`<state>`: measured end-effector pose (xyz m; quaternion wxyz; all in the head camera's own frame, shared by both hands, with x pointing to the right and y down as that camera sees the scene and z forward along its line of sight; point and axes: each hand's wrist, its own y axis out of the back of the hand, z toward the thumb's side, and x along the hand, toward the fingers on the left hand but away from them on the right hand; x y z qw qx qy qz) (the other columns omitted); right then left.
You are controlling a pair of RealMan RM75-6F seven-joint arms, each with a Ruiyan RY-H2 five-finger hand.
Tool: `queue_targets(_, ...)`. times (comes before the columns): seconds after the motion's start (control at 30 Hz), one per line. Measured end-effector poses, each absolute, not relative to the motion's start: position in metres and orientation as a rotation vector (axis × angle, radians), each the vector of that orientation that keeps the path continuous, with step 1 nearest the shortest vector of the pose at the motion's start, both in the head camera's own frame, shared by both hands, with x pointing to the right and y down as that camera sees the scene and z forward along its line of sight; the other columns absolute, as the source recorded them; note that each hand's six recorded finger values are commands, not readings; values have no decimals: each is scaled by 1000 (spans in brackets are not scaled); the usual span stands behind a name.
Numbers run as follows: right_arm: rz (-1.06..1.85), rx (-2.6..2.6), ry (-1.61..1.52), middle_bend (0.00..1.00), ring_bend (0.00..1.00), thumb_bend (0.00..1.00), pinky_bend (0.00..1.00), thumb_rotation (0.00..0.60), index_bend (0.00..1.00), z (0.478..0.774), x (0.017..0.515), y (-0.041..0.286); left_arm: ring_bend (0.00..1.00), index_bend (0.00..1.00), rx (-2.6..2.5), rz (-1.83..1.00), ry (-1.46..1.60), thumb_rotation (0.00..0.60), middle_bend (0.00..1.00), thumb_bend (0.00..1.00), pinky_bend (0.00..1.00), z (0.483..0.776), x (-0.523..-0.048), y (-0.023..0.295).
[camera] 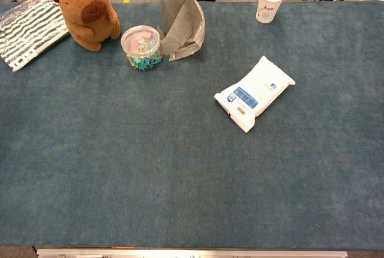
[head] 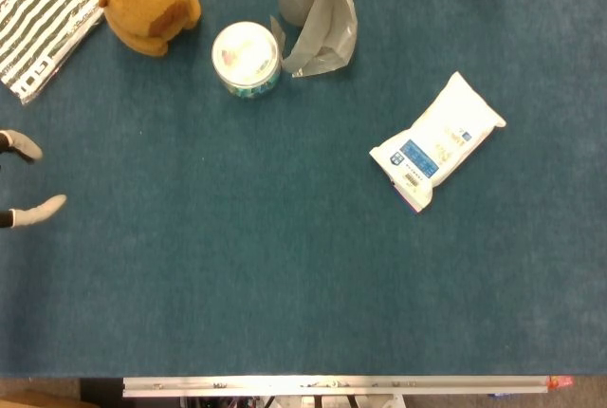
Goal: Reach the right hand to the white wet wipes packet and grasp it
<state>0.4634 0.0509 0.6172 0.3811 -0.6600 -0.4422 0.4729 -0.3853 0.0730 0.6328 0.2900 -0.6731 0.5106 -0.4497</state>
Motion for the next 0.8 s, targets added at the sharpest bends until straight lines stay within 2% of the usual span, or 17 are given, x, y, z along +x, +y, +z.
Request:
queue_targets(0.1,1167,-1767,-1129,663,459,0,400,600,638,622,450,47,530,591,-1889,-1167,1412,502,644,92,681,636,-384,70)
queue_targets(0.13,1155,-1800,-1127,673,471,0,400,600,648,625,445,45,541,603,-1920,-1158,1427,480,657,92,692,637,-383,69)
queue_targets(0.23,1124,-1878,-1117,719,536,0,434,600,699,631,430,41,584,657,-2029,-1130,1470,323,717,92,738,642,-380,66)
queue_targets(0.4,1067,-2006,-1104,815,673,0,579,600,808,639,405,34,697,787,-2200,-1090,1514,51,854,37,836,646,-373,62)
queue_targets(0.43,1050,-2039,-1099,834,696,0,605,600,829,641,398,32,710,801,-2228,-1084,1517,29,869,29,845,647,-372,61)
queue_targets(0.5,1023,-2084,-1095,890,759,0,667,600,890,642,388,30,753,842,-2290,-1075,1522,0,919,12,875,648,-369,60)
queue_targets(0.6,987,-2161,-1094,961,828,0,731,600,944,644,374,28,800,883,-2371,-1066,1529,0,968,2,909,650,-364,60)
queue_targets(0.8,912,-2337,-1086,1000,939,0,838,600,1000,647,345,24,884,948,-2507,-1040,1552,0,1000,0,952,653,-356,59)
